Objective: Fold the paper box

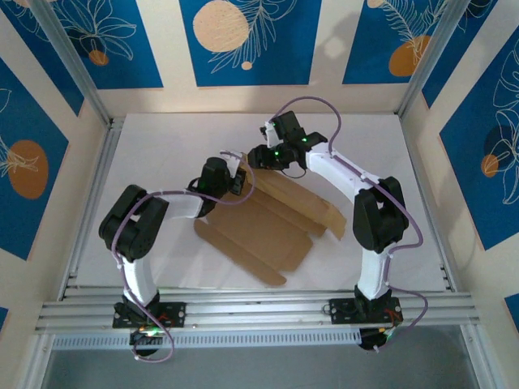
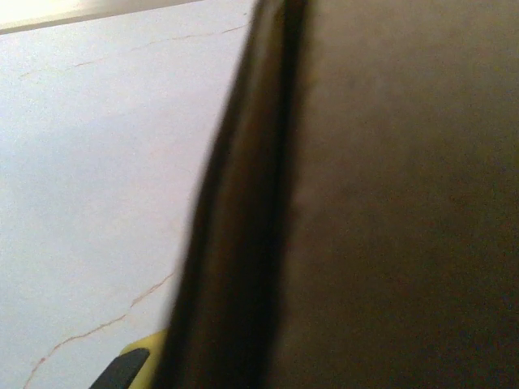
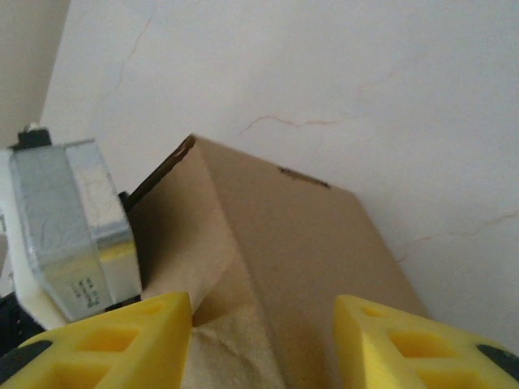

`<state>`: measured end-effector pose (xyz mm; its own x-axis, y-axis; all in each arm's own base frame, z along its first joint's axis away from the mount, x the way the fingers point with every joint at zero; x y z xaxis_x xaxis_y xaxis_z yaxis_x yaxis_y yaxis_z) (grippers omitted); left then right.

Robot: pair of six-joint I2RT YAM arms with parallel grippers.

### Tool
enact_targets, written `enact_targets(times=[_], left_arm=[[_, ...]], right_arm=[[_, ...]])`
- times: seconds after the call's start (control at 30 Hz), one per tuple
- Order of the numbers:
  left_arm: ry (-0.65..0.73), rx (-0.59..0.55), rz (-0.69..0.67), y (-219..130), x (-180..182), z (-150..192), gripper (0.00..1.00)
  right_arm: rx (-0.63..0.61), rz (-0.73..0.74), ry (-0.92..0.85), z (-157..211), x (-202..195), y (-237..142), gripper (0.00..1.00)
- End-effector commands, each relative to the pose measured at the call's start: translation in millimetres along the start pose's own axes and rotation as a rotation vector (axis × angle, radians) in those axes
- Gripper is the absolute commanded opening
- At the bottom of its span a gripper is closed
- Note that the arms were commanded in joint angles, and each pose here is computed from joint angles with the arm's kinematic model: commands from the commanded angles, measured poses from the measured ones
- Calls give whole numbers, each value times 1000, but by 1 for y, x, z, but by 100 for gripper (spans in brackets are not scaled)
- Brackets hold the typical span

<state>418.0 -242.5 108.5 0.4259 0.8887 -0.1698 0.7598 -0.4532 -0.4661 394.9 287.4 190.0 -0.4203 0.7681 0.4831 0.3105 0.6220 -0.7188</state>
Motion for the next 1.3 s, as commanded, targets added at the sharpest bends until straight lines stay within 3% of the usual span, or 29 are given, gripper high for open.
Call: enact_targets(times=[0.0, 0.23, 0.4, 0.53, 0.9, 1.07, 1.27], left_arm=[[-46, 56, -100, 2, 11, 11, 0], [28, 67, -36, 1, -1, 10, 0], [65, 60, 23, -2, -10, 9, 0], [110, 55, 68, -2, -17, 7, 0], [120, 47, 13, 0, -16, 6, 0], [100, 43, -13, 3, -16, 4, 0], [108, 28, -35, 5, -24, 3, 0]], right_arm=[[126, -188, 89, 26, 22, -1, 50], [20, -304, 254, -2, -7, -30, 59], [8, -195, 378, -12, -50, -24, 61], [53, -233, 470, -16, -68, -7, 59], [334, -316, 530, 14, -45, 65, 45], [392, -390, 499, 26, -21, 76, 42], [364, -394, 519, 25, -26, 70, 41]])
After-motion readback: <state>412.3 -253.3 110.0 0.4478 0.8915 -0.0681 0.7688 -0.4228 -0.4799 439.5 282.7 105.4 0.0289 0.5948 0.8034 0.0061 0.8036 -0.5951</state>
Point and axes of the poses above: each hand's point on the last joint's axis, 136 mm out from that joint toward the fingers, its own y axis out along the fingers, its own x axis along the line the jaws close on, z = x × y, the point moved 3 cm from there along -y, back along the fingers, and after that the axes turned 6 degrees about -y, right-handed, at the moved point
